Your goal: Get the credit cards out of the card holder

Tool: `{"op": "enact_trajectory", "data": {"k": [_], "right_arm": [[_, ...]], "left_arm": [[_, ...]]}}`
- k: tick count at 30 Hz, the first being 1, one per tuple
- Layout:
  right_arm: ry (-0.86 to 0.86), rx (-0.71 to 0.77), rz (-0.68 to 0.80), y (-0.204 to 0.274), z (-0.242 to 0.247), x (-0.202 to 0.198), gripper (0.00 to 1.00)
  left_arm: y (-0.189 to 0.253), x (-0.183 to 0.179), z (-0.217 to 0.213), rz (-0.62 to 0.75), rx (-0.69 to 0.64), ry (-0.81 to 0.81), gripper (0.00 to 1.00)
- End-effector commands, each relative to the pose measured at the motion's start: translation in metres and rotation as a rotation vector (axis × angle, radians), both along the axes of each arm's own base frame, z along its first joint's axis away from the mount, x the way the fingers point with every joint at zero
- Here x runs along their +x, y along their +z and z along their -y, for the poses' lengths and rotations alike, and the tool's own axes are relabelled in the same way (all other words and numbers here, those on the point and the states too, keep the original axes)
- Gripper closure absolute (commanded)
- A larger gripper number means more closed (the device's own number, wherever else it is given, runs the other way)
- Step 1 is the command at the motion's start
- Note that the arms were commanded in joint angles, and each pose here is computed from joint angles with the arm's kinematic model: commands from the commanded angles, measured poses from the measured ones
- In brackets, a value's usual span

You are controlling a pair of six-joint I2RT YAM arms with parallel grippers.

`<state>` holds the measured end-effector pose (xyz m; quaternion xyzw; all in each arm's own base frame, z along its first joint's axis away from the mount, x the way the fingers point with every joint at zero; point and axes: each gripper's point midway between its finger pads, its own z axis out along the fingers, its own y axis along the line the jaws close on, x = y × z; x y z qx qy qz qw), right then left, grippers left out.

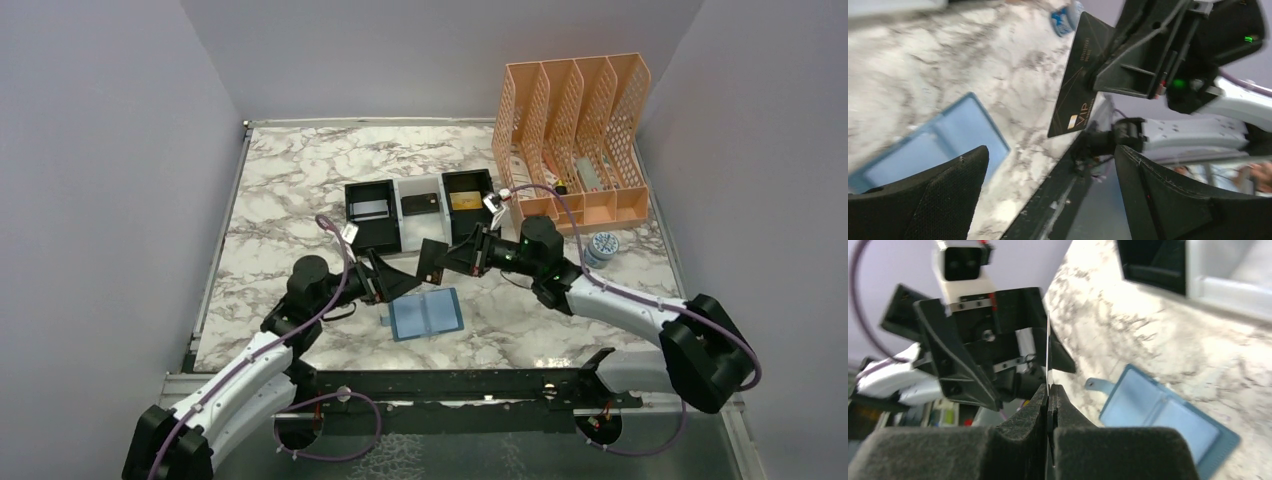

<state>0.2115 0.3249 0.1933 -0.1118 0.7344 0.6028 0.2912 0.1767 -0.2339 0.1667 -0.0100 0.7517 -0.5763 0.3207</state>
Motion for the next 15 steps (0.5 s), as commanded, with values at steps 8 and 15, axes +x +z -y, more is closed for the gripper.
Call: {"op": "enact_trajectory", "data": {"k": [8, 15], "right_arm": [[-0.358, -0.341, 0.382, 0.022, 0.051, 0.066, 0.99], [-0.343, -0.439, 0.557, 0.036, 0.037, 0.099, 0.99]], "left_arm": [[0.004, 0.048, -0.096, 0.087, 0.674, 0.385, 0.01], [0.031, 0.068, -0.141, 0.145, 0.881, 0.559, 0.01]]}}
